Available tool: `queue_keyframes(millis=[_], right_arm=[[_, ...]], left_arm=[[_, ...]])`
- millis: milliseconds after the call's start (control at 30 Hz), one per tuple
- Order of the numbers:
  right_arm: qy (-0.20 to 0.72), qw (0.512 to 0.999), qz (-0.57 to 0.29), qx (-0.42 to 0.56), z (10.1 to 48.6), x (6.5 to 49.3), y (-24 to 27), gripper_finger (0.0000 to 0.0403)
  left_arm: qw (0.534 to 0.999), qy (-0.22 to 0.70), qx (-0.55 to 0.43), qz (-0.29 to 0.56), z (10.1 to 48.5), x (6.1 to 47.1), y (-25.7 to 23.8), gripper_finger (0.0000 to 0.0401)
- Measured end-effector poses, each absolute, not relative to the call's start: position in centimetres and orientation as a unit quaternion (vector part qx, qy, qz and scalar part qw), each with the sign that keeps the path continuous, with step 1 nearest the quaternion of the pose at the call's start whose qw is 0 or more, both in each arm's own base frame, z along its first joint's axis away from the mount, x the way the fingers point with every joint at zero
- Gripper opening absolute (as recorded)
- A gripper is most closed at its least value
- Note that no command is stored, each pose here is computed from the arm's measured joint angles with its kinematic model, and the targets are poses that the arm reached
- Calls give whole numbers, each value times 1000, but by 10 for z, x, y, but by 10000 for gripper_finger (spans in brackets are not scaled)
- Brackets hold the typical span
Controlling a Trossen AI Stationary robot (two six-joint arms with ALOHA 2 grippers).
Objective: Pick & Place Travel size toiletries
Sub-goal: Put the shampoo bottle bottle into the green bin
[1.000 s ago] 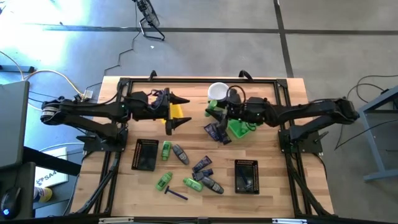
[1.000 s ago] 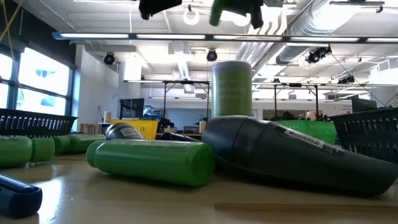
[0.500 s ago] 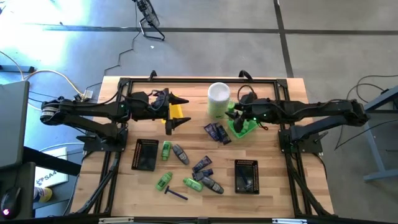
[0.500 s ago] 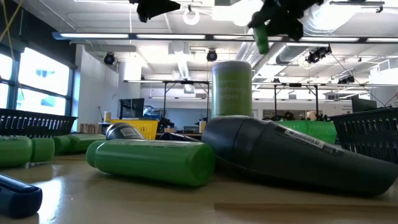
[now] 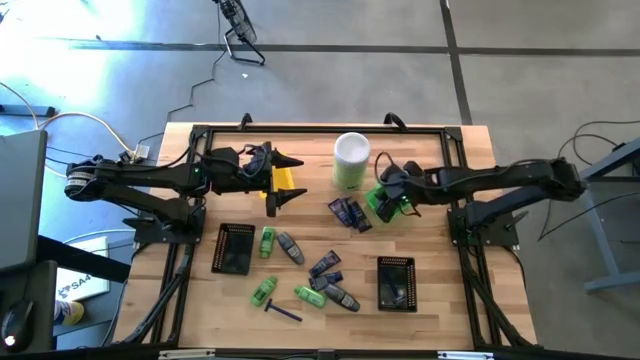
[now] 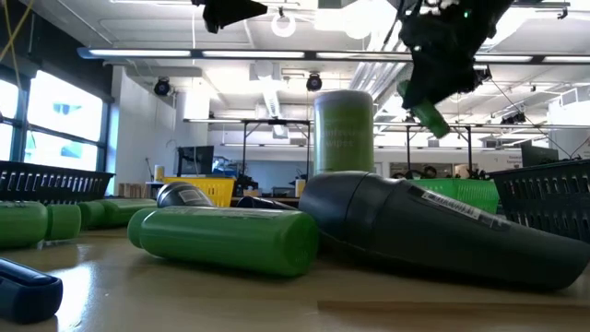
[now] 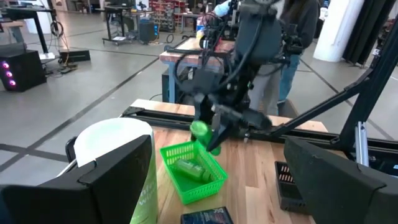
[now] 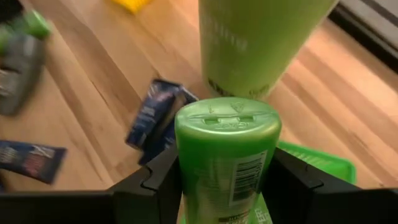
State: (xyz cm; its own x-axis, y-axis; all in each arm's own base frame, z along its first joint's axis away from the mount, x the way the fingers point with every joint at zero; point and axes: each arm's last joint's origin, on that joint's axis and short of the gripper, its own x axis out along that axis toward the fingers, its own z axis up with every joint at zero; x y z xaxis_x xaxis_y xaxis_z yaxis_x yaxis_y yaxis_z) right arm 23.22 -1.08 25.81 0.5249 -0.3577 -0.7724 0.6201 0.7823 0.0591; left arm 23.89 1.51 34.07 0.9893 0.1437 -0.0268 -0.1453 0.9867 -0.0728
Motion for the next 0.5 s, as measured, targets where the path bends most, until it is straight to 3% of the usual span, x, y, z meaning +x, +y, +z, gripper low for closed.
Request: queue_keyframes(millis=[500], right_arm=[[489,799,-333,107,199,257,-13,172]], left_arm=[[997,11,-40,72,341,239,15,361]])
